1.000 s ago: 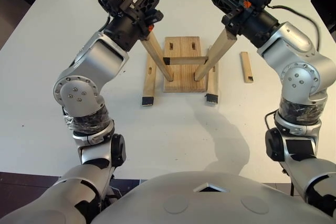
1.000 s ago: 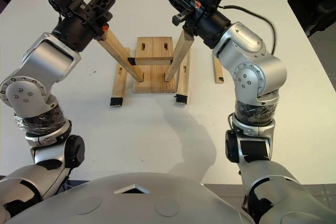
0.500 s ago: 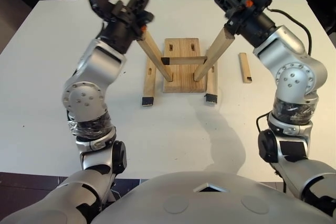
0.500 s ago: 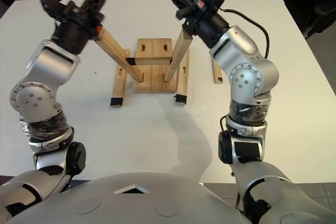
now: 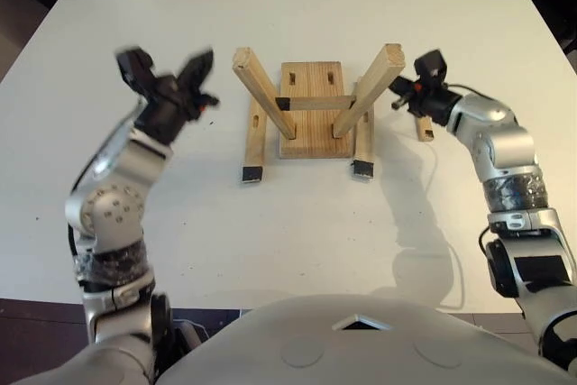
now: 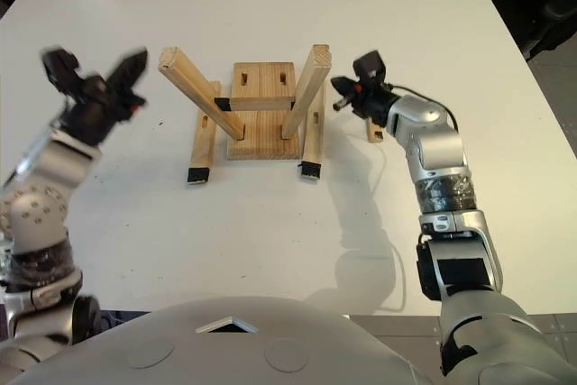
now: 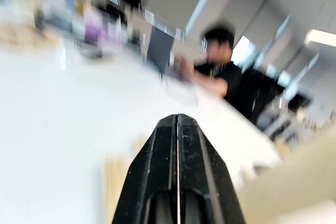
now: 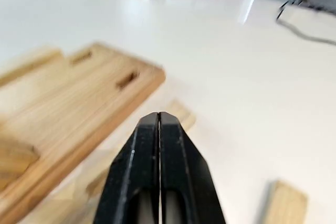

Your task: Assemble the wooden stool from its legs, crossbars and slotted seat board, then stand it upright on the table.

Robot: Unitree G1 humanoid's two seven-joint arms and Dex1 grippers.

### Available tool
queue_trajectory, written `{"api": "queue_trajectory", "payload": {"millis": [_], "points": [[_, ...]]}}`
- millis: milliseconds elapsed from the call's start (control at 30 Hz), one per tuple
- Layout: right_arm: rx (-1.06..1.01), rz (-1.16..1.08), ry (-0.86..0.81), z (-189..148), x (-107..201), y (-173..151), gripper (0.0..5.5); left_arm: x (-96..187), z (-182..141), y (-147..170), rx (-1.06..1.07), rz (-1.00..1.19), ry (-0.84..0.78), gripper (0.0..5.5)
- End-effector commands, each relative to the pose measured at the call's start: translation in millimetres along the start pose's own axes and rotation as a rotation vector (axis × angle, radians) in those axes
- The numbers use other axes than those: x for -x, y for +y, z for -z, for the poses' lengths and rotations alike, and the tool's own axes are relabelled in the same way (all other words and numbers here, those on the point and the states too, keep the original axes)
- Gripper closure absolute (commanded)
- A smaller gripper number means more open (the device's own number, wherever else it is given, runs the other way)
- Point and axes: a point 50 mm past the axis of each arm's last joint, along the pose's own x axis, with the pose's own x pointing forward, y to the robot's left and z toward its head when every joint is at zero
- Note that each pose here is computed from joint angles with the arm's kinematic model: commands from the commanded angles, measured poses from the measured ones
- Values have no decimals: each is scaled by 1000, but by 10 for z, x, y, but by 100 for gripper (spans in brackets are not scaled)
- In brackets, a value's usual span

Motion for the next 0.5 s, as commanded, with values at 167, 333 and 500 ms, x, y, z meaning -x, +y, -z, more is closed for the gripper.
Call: {"api": "queue_trajectory", "payload": {"millis": [167,333,500], "points": [[30,-256,-168,-197,30,308,549,148,558,-339,-81,246,247,550],[80,-406,-163,-111,87,539,549,-26,769,-317,-145,226,324,550],[44,-434,-166,-55,48,717,549,-26,903,-250,-176,174,378,550]]}}
